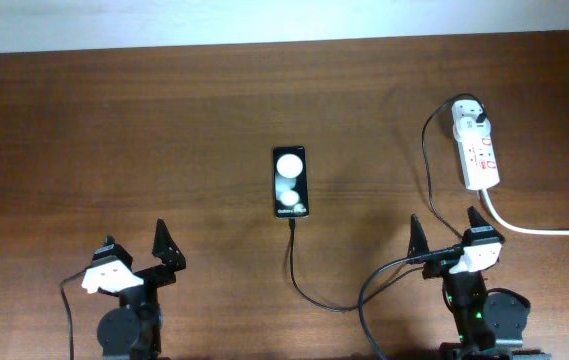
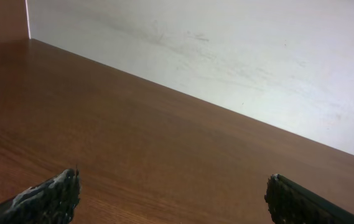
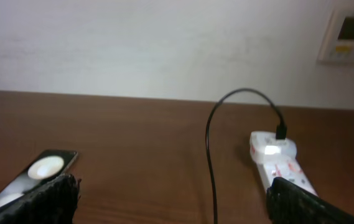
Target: Plug charger to phone and switch on socket
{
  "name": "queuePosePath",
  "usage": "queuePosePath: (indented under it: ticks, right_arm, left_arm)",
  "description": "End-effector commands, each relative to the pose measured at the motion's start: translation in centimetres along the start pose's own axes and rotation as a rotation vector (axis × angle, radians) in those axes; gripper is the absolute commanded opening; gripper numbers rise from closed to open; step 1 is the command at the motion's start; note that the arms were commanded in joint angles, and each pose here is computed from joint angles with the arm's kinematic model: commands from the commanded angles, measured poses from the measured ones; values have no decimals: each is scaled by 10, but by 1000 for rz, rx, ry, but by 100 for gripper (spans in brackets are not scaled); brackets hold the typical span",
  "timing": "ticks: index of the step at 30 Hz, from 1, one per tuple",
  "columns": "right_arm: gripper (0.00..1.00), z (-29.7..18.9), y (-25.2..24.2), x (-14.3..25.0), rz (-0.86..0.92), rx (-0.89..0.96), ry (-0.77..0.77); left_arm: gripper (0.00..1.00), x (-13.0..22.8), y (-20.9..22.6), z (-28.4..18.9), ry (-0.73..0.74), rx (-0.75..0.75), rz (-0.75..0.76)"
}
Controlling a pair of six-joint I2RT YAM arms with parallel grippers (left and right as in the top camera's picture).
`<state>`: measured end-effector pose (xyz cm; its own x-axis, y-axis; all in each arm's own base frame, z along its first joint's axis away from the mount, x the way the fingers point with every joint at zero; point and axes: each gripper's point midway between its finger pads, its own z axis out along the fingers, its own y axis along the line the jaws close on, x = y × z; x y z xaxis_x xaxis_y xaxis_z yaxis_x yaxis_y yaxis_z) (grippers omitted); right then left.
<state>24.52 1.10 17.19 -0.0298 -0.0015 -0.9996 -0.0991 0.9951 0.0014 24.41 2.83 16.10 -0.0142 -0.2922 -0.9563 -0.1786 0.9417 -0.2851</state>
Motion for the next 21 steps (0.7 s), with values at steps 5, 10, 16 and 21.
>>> queuePosePath:
  ticks: [5, 10, 16, 21]
  right_arm:
    - [99, 0, -8, 13, 97, 54, 33]
    - [99, 0, -9, 13, 92, 59, 32]
    - [99, 0, -9, 13, 92, 59, 32]
    - [99, 0, -9, 13, 92, 59, 32]
  left_arm:
    - [99, 1, 1, 0, -1, -4, 18]
    - [99, 1, 1, 0, -1, -4, 18]
    - [99, 1, 1, 0, -1, -4, 18]
    - [99, 1, 1, 0, -1, -4, 18]
